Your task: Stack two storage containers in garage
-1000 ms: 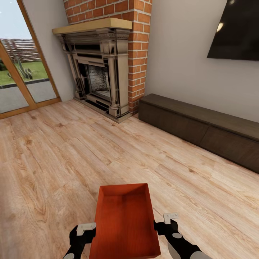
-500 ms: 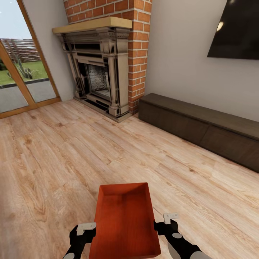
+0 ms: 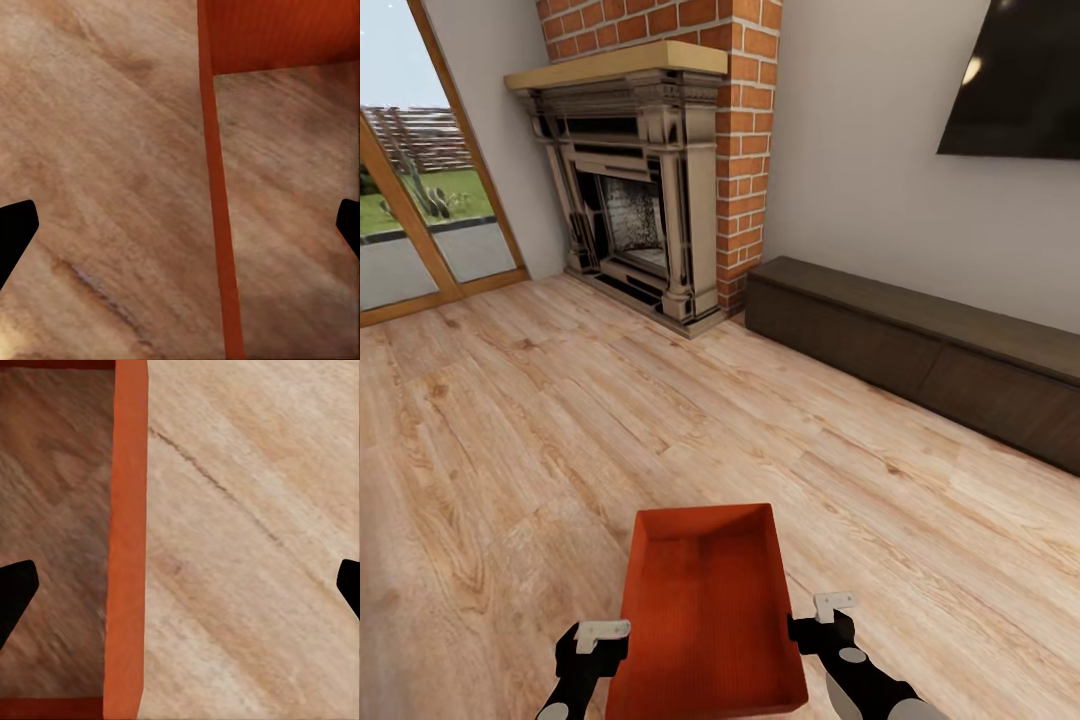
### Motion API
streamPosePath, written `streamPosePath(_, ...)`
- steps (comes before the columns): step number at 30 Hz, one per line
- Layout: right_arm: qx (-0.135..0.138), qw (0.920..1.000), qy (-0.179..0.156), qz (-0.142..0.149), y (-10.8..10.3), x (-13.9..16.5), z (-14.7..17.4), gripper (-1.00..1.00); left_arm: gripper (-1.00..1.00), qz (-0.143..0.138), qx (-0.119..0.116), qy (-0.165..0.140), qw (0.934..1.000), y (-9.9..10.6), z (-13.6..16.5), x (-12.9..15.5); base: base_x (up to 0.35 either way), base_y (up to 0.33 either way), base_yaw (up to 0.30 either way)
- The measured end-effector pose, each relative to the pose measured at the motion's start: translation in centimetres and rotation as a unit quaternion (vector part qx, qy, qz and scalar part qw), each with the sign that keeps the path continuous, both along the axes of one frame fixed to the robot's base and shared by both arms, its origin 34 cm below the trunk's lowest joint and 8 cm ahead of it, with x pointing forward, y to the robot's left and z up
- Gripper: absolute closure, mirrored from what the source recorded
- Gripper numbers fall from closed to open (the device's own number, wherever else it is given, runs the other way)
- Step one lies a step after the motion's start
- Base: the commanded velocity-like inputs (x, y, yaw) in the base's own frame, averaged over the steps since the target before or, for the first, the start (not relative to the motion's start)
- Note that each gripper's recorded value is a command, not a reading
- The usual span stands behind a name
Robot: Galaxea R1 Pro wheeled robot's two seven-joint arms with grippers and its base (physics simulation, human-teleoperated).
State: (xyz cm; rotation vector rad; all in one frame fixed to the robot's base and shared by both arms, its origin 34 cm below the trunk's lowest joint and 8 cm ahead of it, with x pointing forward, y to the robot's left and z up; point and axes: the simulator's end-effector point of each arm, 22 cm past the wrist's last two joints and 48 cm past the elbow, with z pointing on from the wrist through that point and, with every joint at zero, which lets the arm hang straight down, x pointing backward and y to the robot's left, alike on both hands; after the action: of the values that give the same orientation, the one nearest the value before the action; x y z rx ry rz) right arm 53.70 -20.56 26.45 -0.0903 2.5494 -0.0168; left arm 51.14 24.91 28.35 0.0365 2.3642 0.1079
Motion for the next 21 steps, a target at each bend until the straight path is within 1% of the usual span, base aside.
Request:
streamPosePath(2, 0.0, 1.0, 0.0, 0.0, 0.0, -0.1, -0.44, -1.0, -1.0, -0.001, 0.0, 0.0, 1.0, -0.01, -0.44, -0.1, 0.0, 0.0, 0.0)
streamPosePath(21, 0.0, 1.0, 0.0, 0.0, 0.0, -0.1, -0.44, -1.0, -1.0, -0.001, 0.001, -0.001, 1.0, 0.07, -0.4, -0.05, 0.0, 0.0, 0.0)
